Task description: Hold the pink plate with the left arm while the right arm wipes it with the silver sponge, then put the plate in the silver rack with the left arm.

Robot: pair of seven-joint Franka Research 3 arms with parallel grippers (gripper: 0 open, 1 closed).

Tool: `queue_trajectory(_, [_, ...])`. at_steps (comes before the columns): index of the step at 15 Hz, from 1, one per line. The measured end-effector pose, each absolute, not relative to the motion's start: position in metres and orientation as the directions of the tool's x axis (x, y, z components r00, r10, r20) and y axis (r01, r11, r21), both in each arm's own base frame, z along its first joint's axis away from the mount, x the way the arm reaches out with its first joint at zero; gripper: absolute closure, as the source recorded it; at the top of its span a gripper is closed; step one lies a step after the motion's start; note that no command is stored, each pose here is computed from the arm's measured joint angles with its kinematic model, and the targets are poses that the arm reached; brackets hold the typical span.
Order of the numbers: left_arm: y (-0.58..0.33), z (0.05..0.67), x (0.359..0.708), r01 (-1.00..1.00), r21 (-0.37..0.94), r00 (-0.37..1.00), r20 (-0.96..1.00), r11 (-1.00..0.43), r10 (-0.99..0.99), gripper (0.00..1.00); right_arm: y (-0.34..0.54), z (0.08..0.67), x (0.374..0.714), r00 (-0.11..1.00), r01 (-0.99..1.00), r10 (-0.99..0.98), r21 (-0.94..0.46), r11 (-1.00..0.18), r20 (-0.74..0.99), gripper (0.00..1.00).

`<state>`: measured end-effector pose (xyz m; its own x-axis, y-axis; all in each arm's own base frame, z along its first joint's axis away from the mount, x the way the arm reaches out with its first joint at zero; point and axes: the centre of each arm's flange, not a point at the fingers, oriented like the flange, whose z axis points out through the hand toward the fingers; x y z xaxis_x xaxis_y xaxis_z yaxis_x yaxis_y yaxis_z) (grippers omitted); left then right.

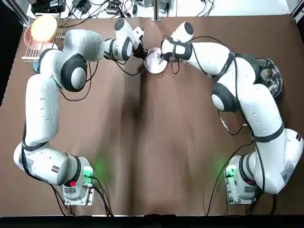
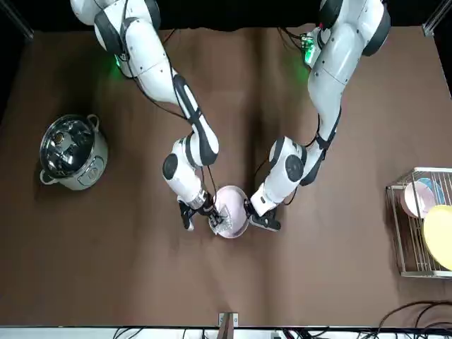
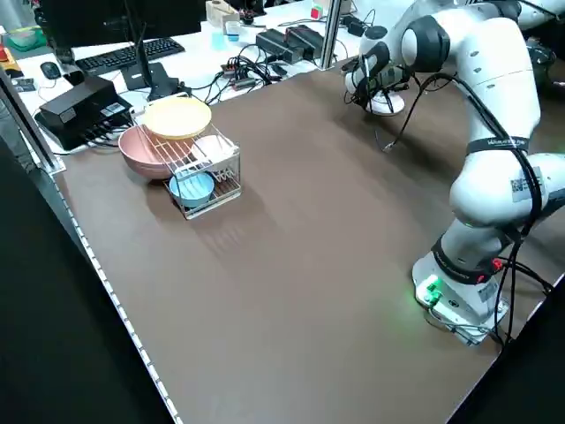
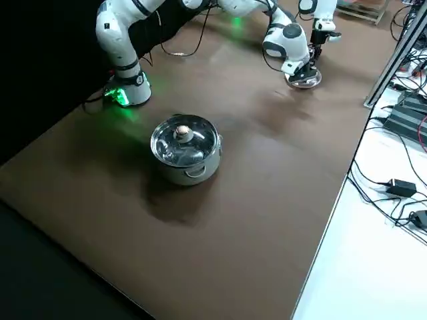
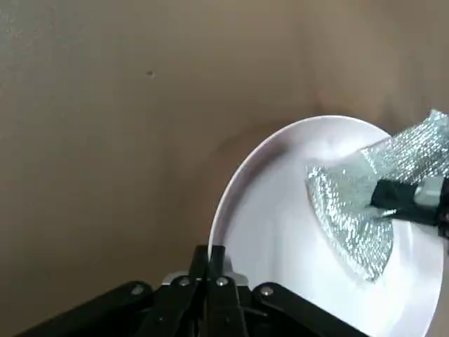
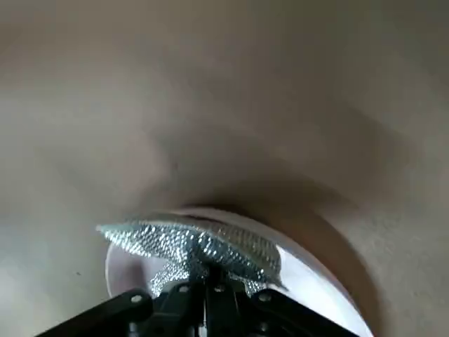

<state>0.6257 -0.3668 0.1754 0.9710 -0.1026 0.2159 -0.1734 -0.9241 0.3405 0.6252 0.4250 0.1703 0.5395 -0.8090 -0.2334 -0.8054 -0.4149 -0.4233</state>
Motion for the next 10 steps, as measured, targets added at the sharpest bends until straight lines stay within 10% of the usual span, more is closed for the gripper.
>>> queue_trajectory(10, [-0.367,0.175,0.626,-0.173,0.34,0.971,0.216,-0.924,-0.103,0.97,0.472,0.175,0.591,0.588,-0.756,-0.787,-0.472,-0.453,-0.188,0.98])
